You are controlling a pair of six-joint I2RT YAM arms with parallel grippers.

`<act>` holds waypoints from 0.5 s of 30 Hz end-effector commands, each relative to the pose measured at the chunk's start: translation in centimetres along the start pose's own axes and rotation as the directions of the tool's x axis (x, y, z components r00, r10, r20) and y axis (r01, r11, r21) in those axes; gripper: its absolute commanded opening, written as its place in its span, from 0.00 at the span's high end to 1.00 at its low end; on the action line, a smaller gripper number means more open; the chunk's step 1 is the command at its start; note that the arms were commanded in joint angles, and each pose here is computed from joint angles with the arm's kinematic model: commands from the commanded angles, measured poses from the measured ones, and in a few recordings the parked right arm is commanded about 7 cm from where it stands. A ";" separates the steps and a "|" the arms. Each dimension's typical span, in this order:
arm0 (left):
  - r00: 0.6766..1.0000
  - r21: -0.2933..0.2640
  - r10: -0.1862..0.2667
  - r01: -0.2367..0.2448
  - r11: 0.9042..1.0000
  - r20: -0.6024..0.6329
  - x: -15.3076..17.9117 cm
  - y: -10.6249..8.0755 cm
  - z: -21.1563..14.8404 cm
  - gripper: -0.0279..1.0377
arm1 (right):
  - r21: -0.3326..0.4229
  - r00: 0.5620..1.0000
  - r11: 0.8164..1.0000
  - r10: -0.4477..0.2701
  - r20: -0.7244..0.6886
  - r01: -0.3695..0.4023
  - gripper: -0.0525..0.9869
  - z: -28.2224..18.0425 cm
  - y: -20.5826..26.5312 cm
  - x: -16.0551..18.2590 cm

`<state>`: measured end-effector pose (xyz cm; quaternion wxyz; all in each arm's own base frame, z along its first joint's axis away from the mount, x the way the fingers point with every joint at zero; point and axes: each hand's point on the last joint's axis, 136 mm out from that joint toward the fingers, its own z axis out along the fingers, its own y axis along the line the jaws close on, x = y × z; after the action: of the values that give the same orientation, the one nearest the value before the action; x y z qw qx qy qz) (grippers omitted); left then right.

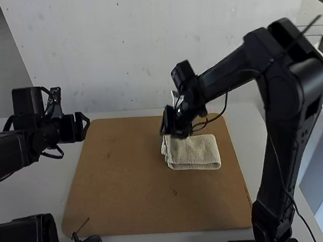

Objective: Fold the towel.

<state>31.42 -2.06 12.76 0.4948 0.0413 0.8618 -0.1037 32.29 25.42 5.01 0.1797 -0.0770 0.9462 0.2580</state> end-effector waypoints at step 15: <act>1.000 0.007 0.009 -0.009 1.000 0.003 0.4 0.0 -0.1 0.18 | 0.098 0.999 0.995 -0.034 0.030 0.030 0.93 -1.2 -2.8 -0.6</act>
<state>31.43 -2.11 12.79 0.4950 0.0421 0.8615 -0.1050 33.50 22.12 6.13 0.2097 -0.0641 0.9500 0.2224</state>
